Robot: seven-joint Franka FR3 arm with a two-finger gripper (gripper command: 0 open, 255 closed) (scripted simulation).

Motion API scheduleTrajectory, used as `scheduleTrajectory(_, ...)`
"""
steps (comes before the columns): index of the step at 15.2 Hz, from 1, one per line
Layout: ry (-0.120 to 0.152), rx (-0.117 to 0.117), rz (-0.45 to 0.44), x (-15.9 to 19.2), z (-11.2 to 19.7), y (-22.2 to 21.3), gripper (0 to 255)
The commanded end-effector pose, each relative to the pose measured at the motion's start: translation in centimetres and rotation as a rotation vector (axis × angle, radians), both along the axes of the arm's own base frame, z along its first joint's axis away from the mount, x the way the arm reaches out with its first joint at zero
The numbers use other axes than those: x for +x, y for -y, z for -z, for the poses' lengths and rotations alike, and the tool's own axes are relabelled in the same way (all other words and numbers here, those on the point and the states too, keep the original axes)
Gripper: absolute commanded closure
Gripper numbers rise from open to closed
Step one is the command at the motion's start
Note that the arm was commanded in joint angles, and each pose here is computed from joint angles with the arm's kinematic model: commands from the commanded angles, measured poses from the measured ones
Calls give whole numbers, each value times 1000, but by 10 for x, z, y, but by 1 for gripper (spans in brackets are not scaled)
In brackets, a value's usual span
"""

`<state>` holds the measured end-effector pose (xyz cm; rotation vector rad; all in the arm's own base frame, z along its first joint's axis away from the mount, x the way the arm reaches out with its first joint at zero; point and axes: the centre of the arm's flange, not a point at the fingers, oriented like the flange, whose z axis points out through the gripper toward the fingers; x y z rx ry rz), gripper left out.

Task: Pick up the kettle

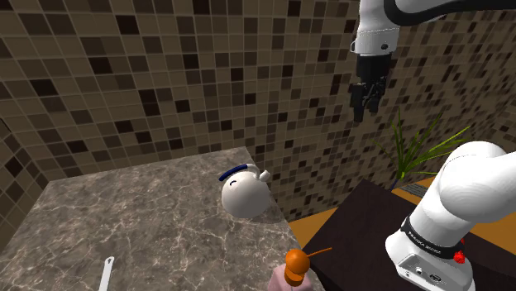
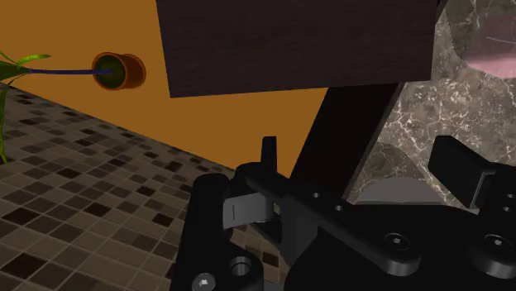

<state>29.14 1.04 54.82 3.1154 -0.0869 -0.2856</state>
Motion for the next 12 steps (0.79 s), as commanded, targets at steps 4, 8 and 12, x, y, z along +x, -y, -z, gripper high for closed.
scheduleTrajectory(4,-6,-1,-114,33,23,-4,0)
scheduleTrajectory(8,-13,-1,-265,75,55,-14,0)
scheduleTrajectory(12,-21,-2,-417,115,86,-31,0)
